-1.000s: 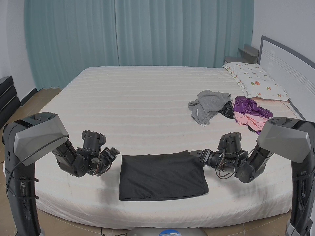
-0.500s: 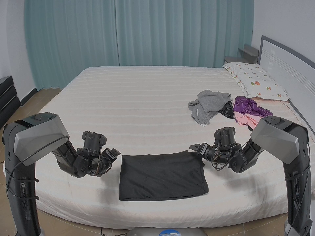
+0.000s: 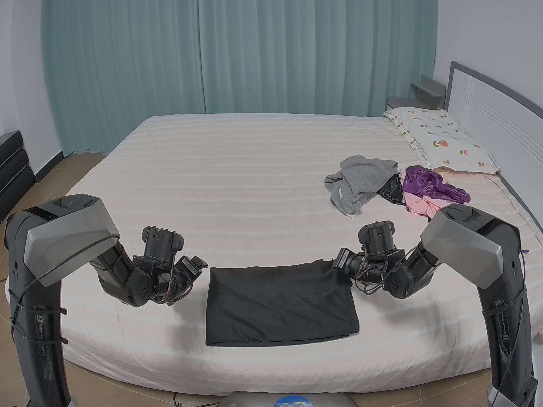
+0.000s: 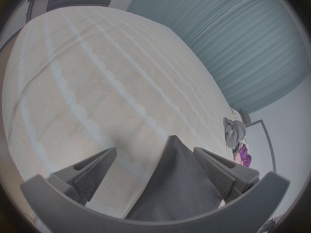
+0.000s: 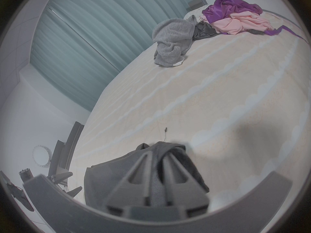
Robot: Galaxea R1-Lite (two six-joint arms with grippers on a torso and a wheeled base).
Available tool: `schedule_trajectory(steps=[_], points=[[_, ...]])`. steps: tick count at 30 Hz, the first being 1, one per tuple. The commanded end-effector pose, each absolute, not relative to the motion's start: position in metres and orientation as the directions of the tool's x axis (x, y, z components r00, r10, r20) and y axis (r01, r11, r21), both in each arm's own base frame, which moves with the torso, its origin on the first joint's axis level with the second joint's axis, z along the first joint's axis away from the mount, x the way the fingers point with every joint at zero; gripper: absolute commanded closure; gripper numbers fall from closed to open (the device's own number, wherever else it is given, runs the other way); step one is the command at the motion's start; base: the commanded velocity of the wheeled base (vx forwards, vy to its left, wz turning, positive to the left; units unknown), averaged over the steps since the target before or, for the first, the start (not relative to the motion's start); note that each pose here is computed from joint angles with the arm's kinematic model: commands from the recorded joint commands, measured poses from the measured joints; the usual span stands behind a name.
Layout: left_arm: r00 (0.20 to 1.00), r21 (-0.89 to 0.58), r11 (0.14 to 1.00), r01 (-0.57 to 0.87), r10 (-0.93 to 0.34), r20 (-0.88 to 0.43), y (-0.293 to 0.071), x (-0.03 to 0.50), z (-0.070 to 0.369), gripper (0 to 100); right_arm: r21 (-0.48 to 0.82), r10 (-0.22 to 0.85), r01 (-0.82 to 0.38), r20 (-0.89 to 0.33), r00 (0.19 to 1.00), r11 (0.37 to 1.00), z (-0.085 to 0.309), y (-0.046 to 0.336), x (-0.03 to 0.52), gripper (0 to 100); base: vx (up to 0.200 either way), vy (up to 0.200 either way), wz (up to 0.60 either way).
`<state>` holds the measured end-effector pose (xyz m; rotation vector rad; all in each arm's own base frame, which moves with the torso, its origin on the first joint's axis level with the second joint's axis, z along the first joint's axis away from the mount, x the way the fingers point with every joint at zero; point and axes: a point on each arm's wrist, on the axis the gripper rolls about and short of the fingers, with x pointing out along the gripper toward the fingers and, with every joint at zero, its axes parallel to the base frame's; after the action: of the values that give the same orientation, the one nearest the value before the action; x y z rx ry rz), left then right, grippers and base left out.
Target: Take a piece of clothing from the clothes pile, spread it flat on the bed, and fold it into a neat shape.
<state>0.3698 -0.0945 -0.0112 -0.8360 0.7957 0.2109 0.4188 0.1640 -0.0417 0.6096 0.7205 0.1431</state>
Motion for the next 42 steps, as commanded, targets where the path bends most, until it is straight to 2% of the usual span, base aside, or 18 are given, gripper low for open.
schedule_trajectory(steps=[1, 14, 15, 20, 27, 30, 35, 42], points=[[0.697, -0.581, 0.669, -0.463, -0.130, -0.705, -0.094, 0.370, -0.012, 0, 0.567, 0.321, 0.084, -0.576, 0.752, 0.819, -0.043, 0.163, 0.419, 100, 0.000, 0.000, 0.00], [0.696, -0.579, 0.671, -0.462, -0.130, -0.706, -0.095, 0.369, -0.012, 0, 0.546, 0.276, 0.114, -0.579, 0.767, 0.830, -0.040, 0.162, 0.418, 100, 0.000, 0.000, 0.00], [0.696, -0.579, 0.670, -0.463, -0.129, -0.706, -0.094, 0.369, -0.012, 0, 0.547, 0.276, 0.112, -0.577, 0.769, 0.830, -0.040, 0.162, 0.418, 0, 0.000, 0.000, 0.00], [0.696, -0.579, 0.671, -0.462, -0.130, -0.706, -0.095, 0.369, -0.012, 0, 0.559, 0.272, 0.118, -0.563, 0.781, 0.820, -0.032, 0.160, 0.418, 0, 0.000, 0.000, 0.00], [0.692, -0.594, 0.672, -0.442, -0.166, -0.703, -0.094, 0.364, -0.010, 0, 0.647, 0.301, 0.190, -0.568, 0.766, 0.738, -0.003, 0.156, 0.391, 0, 0.000, 0.000, 0.00], [0.695, -0.616, 0.670, -0.413, -0.206, -0.689, -0.094, 0.359, -0.012, 0, 0.658, 0.325, 0.191, -0.577, 0.749, 0.728, -0.002, 0.158, 0.378, 0, 0.000, 0.000, 0.00], [0.723, -0.643, 0.723, -0.253, -0.300, -0.622, -0.092, 0.345, -0.015, 0, 0.702, 0.361, 0.186, -0.553, 0.751, 0.688, 0.002, 0.165, 0.354, 0, 0.000, 0.000, 0.00], [0.690, -0.584, 0.796, -0.158, -0.334, -0.642, -0.099, 0.329, -0.027, 0, 0.683, 0.350, 0.216, -0.588, 0.729, 0.698, -0.019, 0.167, 0.355, 0, 0.000, 0.000, 0.00]])
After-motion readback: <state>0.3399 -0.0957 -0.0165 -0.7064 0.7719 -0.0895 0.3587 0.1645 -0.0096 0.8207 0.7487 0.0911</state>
